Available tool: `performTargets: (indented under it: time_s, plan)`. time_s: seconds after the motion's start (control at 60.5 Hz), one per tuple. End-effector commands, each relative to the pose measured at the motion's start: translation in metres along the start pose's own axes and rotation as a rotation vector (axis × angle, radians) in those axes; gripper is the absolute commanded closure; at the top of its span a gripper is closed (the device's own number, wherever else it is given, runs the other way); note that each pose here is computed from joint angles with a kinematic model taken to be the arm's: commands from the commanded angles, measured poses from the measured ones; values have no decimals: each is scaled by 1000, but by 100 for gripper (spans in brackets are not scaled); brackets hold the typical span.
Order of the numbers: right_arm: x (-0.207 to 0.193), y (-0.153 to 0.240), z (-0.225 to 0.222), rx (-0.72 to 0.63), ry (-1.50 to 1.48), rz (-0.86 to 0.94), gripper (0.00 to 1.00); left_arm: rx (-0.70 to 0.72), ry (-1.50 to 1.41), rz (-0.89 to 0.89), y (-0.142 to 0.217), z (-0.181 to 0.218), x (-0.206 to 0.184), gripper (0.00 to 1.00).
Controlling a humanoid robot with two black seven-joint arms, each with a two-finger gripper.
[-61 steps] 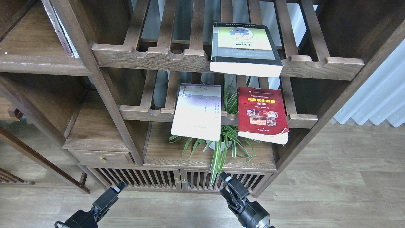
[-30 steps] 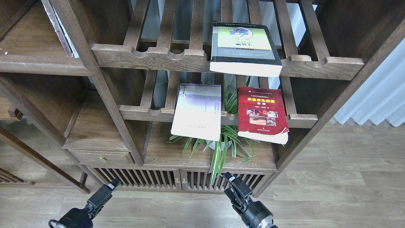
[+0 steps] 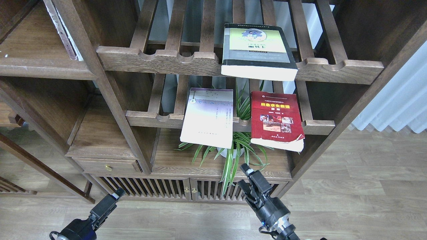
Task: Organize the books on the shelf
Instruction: 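Reach the right gripper up to the red book's lower edge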
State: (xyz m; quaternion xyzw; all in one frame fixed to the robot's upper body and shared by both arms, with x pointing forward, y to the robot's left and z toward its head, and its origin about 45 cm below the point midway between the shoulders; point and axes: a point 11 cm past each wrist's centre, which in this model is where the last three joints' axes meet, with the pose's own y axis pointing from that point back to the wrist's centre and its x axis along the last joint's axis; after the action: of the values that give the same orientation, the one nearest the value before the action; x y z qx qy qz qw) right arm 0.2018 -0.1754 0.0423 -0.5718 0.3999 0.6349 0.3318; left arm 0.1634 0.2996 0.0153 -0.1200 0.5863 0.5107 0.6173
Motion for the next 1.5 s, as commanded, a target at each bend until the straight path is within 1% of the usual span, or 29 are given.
performTargets:
  time_s: [0.0,0.38,0.81,1.091,1.206,1.223,1.322,1.421,1.438,1.471,1.487]
  plan:
    - [-4,0,-12,36,6,-11,0,0,2,5,1,0,1,0]
    - [-23,-13,-53,156,-12,-76,0,-13,0,7,1,4,2,0]
    - [-26,-16,-58,169,-9,-84,0,-20,-1,16,2,7,5,0]
    - [-35,-20,-79,262,-13,-111,2,-21,-2,11,1,8,3,0]
    - [-35,-21,-82,271,-16,-112,8,-24,-4,12,0,9,4,0]
    - [-34,-20,-82,275,-19,-109,11,-25,-7,15,0,11,4,0]
    - [-31,-19,-84,294,-38,-101,18,-32,-12,15,-2,14,4,0]
    - [-26,-17,-88,317,-45,-88,31,-50,-16,13,-4,22,3,0]
    - [-24,-16,-89,322,-45,-81,34,-58,-16,17,-3,25,4,0]
    - [-22,-16,-90,328,-45,-76,37,-62,-17,19,-3,27,5,0]
    - [-21,-15,-91,334,-45,-70,41,-65,-20,21,-2,29,6,0]
